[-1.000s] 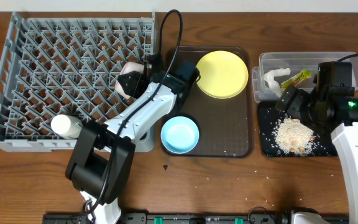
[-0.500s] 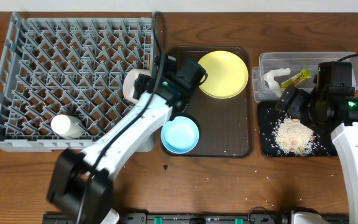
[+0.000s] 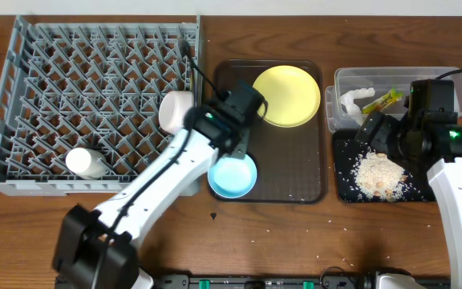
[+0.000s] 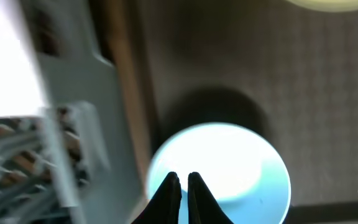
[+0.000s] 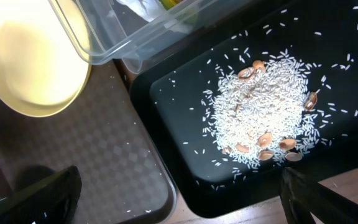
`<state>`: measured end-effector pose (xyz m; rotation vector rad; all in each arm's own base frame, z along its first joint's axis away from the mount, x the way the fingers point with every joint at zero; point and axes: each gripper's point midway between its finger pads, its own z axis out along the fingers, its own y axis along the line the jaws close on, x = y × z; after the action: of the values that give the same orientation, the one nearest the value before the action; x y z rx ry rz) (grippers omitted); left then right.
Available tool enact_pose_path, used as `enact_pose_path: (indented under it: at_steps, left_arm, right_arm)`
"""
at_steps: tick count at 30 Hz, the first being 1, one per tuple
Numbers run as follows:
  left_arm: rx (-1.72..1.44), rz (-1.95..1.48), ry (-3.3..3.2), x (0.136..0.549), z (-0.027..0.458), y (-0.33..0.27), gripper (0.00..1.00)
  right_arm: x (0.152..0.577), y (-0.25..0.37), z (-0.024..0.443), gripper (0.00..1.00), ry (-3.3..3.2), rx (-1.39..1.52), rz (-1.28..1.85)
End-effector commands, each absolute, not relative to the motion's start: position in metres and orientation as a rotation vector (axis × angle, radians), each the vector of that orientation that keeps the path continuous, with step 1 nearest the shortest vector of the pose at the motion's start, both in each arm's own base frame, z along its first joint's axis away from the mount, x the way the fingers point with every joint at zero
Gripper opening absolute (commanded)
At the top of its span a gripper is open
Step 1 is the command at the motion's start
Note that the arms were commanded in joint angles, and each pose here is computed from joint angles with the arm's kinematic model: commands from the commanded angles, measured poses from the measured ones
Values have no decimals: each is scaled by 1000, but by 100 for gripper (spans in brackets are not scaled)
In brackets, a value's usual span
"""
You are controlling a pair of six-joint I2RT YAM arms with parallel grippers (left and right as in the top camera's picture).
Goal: Sort waste into correct bins and load items into the dishwasher
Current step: 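Reach the left gripper to the light-blue bowl and grasp its rim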
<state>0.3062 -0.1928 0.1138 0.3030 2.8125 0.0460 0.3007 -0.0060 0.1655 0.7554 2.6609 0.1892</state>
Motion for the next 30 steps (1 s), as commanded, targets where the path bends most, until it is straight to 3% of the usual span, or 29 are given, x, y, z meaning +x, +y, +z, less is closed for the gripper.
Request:
enact_pose_path:
  at_steps: [1,9,14,16,18,20,23,26,30]
  left_arm:
    - [339,66,2914,286,75,-207,8]
    - [477,-202,2984,270,23,-275,8]
    - [660,-475,2847,277,61,-318,8]
    - [712,-480,2781,283,88,-319,13]
    - [683,-442,2738,291,114,-309,17]
    - [628,-380,2706,298,136,-290,34]
    - [540,-288,2719,301,152,-255,36]
    - [468,-198,2819,297,141,-220,36]
    - [387,-122,2961,288,98,-187,46]
  right_arm:
    - [301,-8,171,99,2641,753,177]
    - [301,-8,171,99,2641,753,177]
    - [301,-8,171,99,2641,753,177]
    - [301,-8,171,99,2641,753,177]
    - [301,-8,171,99,2641,753,177]
    - [301,-8,171,99,2641,753,177]
    - [301,-8,171,99,2641,753,177]
    - [301,-8,171,99,2641,753,177]
    - [301,-8,171,99,2641,753,177]
